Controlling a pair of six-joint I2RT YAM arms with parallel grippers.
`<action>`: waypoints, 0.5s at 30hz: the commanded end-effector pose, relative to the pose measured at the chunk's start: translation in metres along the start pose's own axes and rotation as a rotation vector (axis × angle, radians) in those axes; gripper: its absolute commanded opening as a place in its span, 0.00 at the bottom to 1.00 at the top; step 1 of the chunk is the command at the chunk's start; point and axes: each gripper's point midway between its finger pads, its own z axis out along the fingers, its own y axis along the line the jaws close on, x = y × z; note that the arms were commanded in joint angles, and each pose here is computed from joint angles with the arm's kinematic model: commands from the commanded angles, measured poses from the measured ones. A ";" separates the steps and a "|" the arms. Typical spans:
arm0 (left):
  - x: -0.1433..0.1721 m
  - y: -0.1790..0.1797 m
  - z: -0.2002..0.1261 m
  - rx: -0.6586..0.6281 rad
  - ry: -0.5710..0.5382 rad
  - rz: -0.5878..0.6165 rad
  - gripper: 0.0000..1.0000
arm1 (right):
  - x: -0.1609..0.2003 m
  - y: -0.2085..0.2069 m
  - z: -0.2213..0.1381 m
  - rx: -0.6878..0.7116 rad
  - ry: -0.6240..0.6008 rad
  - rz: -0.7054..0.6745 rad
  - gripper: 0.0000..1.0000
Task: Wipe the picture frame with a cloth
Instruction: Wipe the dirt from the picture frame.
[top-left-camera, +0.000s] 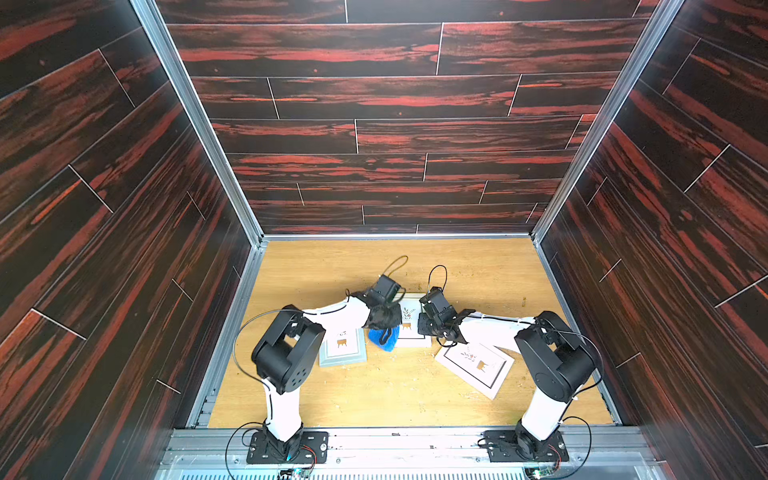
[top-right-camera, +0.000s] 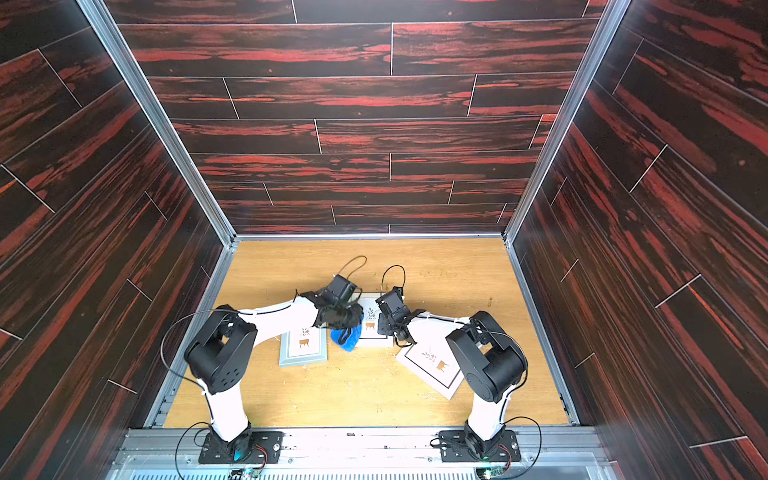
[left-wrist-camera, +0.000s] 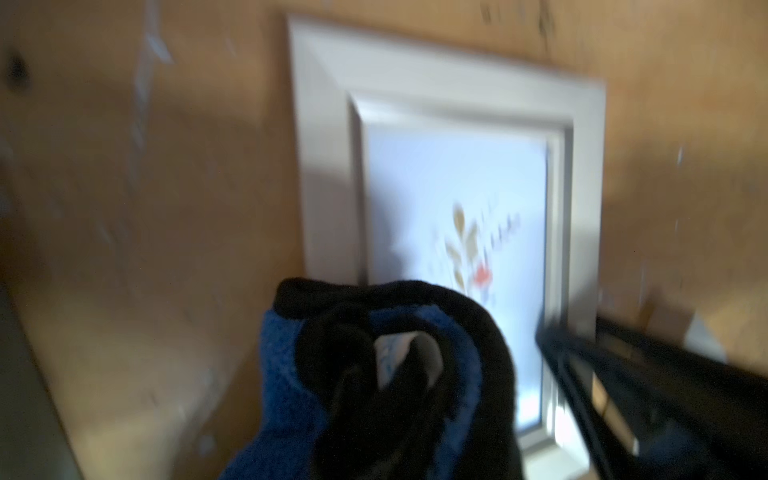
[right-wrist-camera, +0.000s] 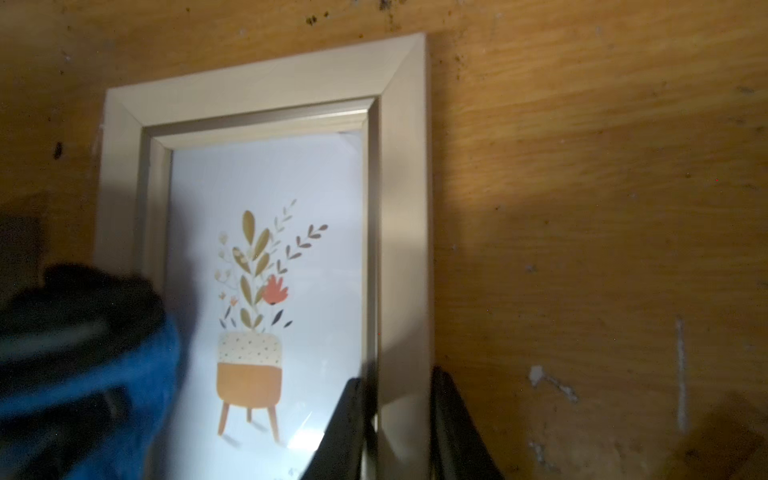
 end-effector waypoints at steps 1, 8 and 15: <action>0.011 0.042 0.015 -0.099 0.078 -0.061 0.00 | 0.030 -0.032 0.002 0.115 0.095 -0.001 0.05; -0.029 0.022 0.017 -0.077 0.053 -0.043 0.00 | 0.025 -0.033 -0.002 0.123 0.080 0.008 0.05; 0.041 0.026 0.003 -0.062 0.110 -0.063 0.00 | 0.028 -0.031 0.000 0.111 0.090 0.010 0.05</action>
